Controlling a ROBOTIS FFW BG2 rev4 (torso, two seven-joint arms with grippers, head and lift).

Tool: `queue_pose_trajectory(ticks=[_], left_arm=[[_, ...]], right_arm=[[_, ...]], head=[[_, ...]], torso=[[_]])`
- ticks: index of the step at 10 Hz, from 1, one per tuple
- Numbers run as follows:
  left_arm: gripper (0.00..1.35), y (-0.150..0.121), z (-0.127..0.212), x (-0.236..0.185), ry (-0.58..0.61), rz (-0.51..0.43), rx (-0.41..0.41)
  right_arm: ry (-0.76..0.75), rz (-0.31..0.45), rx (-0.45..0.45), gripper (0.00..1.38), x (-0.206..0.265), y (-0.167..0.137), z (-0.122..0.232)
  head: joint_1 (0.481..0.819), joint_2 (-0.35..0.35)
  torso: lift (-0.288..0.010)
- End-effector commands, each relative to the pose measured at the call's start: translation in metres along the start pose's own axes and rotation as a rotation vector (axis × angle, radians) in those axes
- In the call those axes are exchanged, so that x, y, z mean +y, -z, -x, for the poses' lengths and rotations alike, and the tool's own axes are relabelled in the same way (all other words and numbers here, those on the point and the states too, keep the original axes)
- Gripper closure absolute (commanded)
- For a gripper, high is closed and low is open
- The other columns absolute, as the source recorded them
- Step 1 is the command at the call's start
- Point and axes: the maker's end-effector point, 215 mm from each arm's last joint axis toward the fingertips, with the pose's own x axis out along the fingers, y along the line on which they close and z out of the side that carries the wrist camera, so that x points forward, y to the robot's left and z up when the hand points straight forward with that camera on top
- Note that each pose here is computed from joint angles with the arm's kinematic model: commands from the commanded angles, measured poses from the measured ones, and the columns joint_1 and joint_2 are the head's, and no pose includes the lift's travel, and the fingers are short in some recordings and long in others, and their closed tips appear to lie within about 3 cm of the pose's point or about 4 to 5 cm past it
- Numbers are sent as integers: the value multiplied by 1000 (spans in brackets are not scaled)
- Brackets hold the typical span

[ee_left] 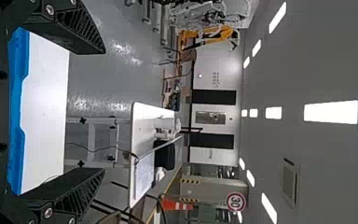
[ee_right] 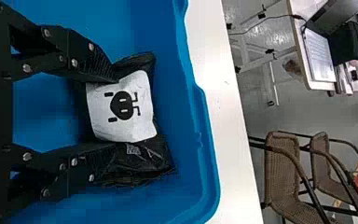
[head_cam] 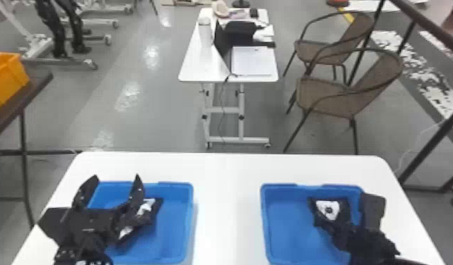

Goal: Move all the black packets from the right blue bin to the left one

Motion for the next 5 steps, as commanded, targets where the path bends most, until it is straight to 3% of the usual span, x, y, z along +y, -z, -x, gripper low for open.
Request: queue_pose_trajectory(ticks=[1, 3, 5], left_arm=[[127, 3, 3, 0, -2, -5, 7], [127, 1, 1, 1, -2, -10, 1], [127, -4, 0, 1, -3, -10, -13]], right_arm=[[-4, -43, -23, 1237, 5, 7, 9], [-26, -74, -66, 1237, 19, -5, 26], [-60, -59, -126, 1237, 37, -29, 55]], head=[[695, 40], [695, 50], [695, 63]], torso=[[0], [0], [0]])
